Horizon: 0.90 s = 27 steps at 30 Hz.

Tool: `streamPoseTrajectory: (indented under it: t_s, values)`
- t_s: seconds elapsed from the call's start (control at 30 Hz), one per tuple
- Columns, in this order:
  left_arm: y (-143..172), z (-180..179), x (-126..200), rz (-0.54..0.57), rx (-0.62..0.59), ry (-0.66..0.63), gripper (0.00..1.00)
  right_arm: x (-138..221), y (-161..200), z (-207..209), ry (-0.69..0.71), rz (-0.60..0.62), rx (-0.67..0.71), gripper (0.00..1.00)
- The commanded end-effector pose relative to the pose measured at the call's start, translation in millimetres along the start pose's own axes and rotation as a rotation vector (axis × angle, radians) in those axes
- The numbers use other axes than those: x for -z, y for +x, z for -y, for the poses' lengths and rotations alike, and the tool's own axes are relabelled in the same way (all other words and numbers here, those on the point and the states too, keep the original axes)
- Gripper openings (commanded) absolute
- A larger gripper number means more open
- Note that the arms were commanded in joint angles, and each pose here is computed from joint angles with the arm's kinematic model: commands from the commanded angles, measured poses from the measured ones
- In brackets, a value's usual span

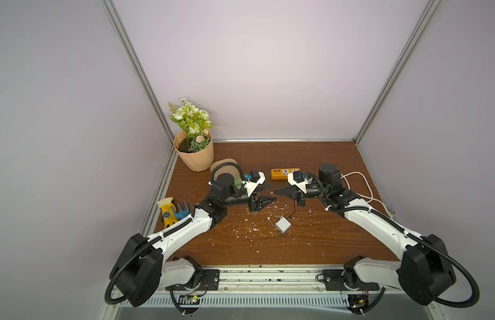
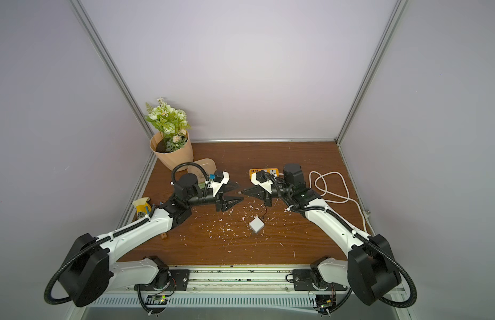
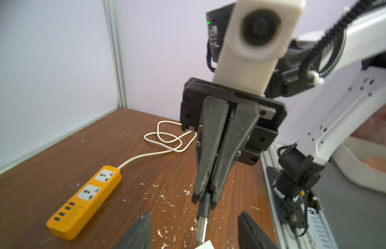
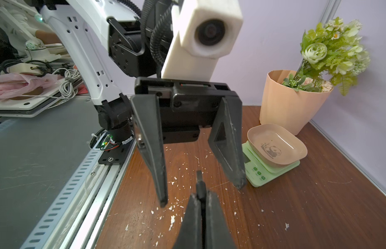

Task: Charge the electronic scale
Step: Pick up the charging cable from the center of the board, then pick up the plug from the center of the board.

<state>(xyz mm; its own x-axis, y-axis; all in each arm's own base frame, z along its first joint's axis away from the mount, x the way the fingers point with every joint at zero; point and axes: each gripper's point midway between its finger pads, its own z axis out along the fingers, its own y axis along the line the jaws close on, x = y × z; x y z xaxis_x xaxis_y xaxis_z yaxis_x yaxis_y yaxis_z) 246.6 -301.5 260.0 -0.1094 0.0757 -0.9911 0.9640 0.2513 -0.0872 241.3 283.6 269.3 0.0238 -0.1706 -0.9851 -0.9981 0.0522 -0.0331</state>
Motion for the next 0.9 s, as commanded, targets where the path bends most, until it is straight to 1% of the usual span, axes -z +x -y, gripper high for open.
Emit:
streamPoseTrajectory:
  t_s: [0.0, 0.1, 0.23, 0.33, 0.4, 0.47, 0.6, 0.77, 0.87]
  values:
    - [-13.9, -7.3, 10.1, 0.050, -0.043, -0.110, 0.78, 18.8, -26.9, 7.9, 0.104, 0.047, -0.082, 0.00]
    - [-15.9, -13.2, 20.7, 0.074, -0.056, -0.189, 0.84, 33.1, -28.9, 16.6, 0.231, 0.043, -0.159, 0.00]
    - [-15.6, -16.6, 29.8, 0.091, -0.052, -0.248, 0.85, 60.3, -27.3, 27.9, 0.439, 0.029, -0.249, 0.00]
    - [-5.5, -15.0, 28.8, 0.067, -0.035, -0.245, 0.85, 82.9, -26.5, 31.2, 0.579, 0.042, -0.298, 0.00]
    - [5.9, -14.7, 24.1, 0.032, -0.013, -0.243, 0.85, 91.3, -20.7, 31.1, 0.632, 0.034, -0.344, 0.00]
    - [20.0, -13.0, 15.7, -0.019, 0.011, -0.238, 0.85, 94.0, -8.5, 28.0, 0.645, 0.005, -0.400, 0.00]
    - [60.1, -0.2, -10.3, -0.171, 0.055, -0.223, 0.85, 94.3, 24.7, 23.0, 0.641, -0.032, -0.542, 0.00]
    - [114.0, 16.6, -34.7, -0.361, 0.074, -0.223, 0.88, 94.2, 71.3, 25.4, 0.582, -0.022, -0.750, 0.00]
    - [141.9, 15.0, -44.1, -0.469, 0.075, -0.276, 0.92, 99.6, 87.5, 30.6, 0.562, -0.009, -0.823, 0.00]
